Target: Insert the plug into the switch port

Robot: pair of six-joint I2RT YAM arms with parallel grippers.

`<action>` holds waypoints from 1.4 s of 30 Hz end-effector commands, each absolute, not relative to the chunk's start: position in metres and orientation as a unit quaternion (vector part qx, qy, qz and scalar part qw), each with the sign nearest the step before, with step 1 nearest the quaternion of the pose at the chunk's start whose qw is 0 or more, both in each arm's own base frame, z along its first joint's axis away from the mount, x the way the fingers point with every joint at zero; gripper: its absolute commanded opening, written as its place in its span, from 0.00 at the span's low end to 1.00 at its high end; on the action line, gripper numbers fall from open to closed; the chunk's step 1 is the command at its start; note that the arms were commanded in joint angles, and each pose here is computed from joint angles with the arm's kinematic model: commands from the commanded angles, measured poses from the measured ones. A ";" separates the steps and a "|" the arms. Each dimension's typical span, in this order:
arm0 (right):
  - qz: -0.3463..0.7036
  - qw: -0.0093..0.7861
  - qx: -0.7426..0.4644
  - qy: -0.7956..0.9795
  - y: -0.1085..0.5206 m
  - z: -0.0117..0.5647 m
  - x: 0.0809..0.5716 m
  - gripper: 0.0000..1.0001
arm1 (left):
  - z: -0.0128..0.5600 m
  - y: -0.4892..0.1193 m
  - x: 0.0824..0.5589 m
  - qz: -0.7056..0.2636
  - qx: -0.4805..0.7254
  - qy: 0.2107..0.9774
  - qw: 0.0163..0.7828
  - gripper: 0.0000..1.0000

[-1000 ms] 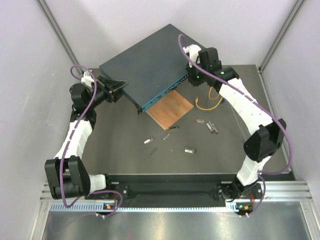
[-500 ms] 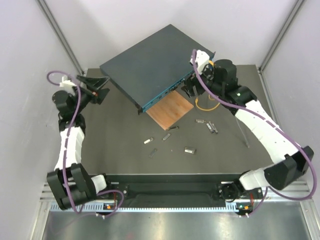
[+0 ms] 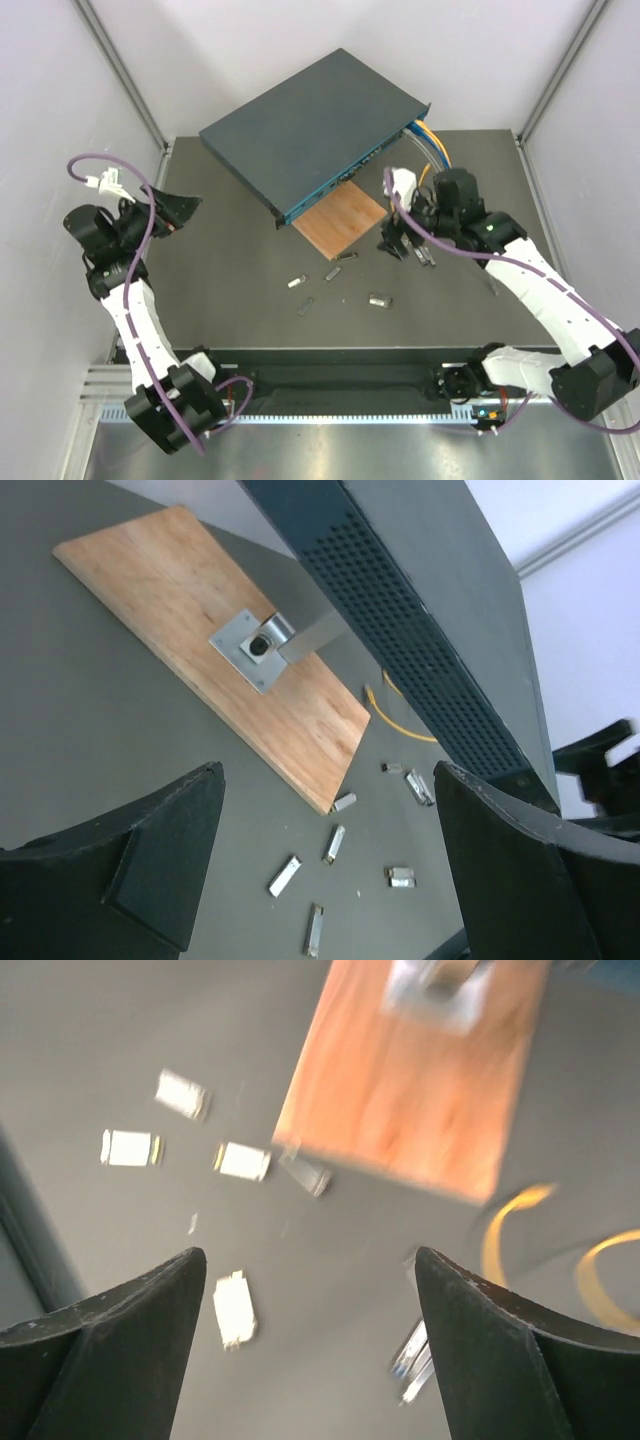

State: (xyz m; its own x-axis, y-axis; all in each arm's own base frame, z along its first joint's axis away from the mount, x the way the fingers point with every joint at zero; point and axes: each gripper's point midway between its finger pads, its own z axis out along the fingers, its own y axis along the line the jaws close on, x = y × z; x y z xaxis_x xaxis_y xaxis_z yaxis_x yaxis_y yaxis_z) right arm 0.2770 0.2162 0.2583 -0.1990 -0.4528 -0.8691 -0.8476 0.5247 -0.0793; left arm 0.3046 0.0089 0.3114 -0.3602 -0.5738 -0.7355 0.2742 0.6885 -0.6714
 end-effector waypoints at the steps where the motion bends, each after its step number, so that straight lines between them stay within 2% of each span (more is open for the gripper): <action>1: 0.220 0.391 -0.494 0.745 0.201 0.213 0.241 0.82 | 0.324 -0.004 0.288 -0.374 -0.036 0.721 0.582 0.90; 6: 0.173 0.350 -0.517 0.762 0.180 0.155 0.229 0.72 | 0.333 -0.009 0.285 -0.397 -0.064 0.695 0.596 0.92; 9: 0.168 0.341 -0.538 0.753 0.187 0.137 0.222 0.61 | 0.329 -0.013 0.280 -0.395 -0.049 0.697 0.596 0.91; 12: 0.170 0.357 -0.585 0.708 0.210 0.126 0.211 0.58 | 0.325 -0.013 0.279 -0.397 -0.066 0.700 0.590 0.91; 19: 0.187 0.351 -0.742 0.540 0.304 0.117 0.173 0.62 | 0.338 -0.015 0.281 -0.433 -0.090 0.678 0.587 0.91; 26: 0.215 0.348 -0.811 0.418 0.389 0.124 0.158 0.64 | 0.343 -0.017 0.278 -0.431 -0.091 0.680 0.587 0.91; 35: 0.194 0.259 -0.873 0.364 0.407 0.074 0.155 0.55 | 0.344 -0.017 0.277 -0.430 -0.098 0.682 0.584 0.91; 42: 0.180 0.225 -0.887 0.360 0.414 0.050 0.162 0.53 | 0.343 -0.017 0.278 -0.434 -0.103 0.683 0.578 0.91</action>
